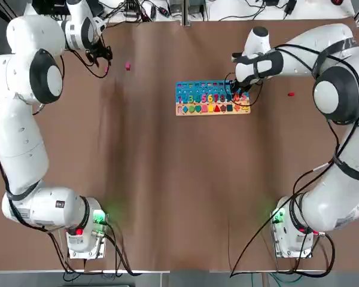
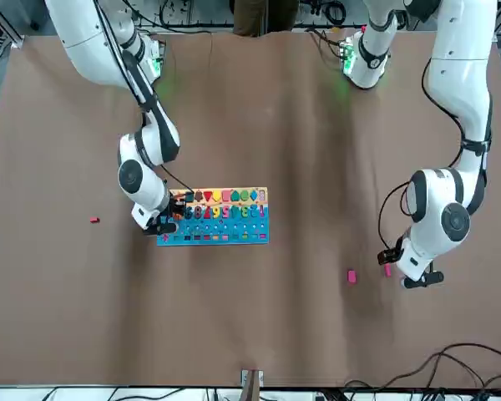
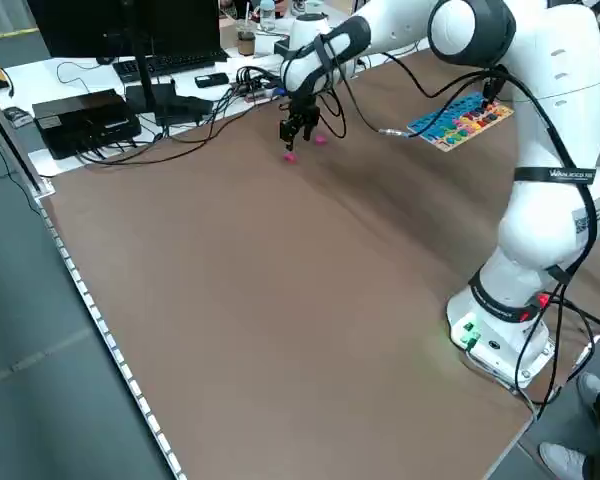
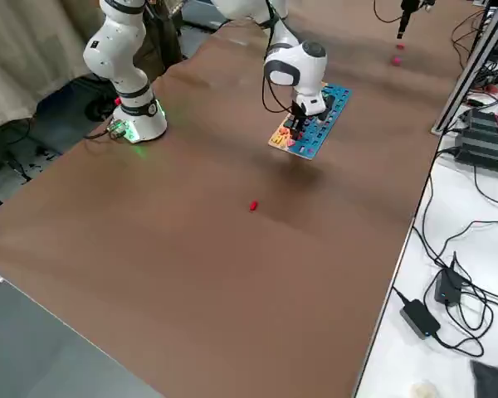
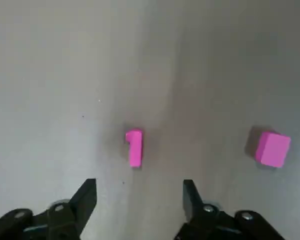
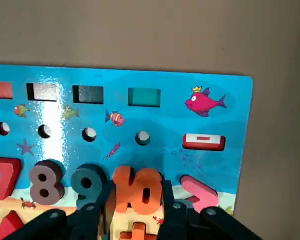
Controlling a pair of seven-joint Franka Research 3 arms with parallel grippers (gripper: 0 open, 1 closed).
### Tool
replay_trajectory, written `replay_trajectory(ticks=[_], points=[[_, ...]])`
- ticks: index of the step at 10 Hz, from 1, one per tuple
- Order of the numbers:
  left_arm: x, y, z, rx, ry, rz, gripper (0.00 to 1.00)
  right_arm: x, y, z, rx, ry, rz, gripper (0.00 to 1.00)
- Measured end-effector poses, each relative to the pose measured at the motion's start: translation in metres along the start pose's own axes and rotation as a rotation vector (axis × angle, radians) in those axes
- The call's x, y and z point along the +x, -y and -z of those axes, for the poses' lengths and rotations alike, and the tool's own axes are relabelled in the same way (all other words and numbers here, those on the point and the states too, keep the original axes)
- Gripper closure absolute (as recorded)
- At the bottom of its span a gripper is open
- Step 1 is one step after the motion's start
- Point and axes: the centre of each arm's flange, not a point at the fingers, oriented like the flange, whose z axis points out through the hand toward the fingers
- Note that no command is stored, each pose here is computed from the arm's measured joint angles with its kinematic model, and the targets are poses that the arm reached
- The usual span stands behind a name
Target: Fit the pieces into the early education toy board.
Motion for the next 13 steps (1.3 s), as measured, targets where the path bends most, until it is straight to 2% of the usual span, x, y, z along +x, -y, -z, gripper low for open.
replay_trajectory(ticks=[1,4,13], points=[[0.000,0.003,-0.005,-0.007,0.007,-0.001,0.39,0.000,0.000,0.000,-0.003,0.000,0.004,0.59],[-0.001,0.004,-0.021,-0.004,0.026,-0.001,0.47,-0.001,0.001,0.000,-0.009,0.000,0.015,0.59],[0.009,0.008,-0.039,0.004,0.003,0.004,0.53,-0.004,0.003,-0.006,-0.031,-0.002,0.066,0.59]])
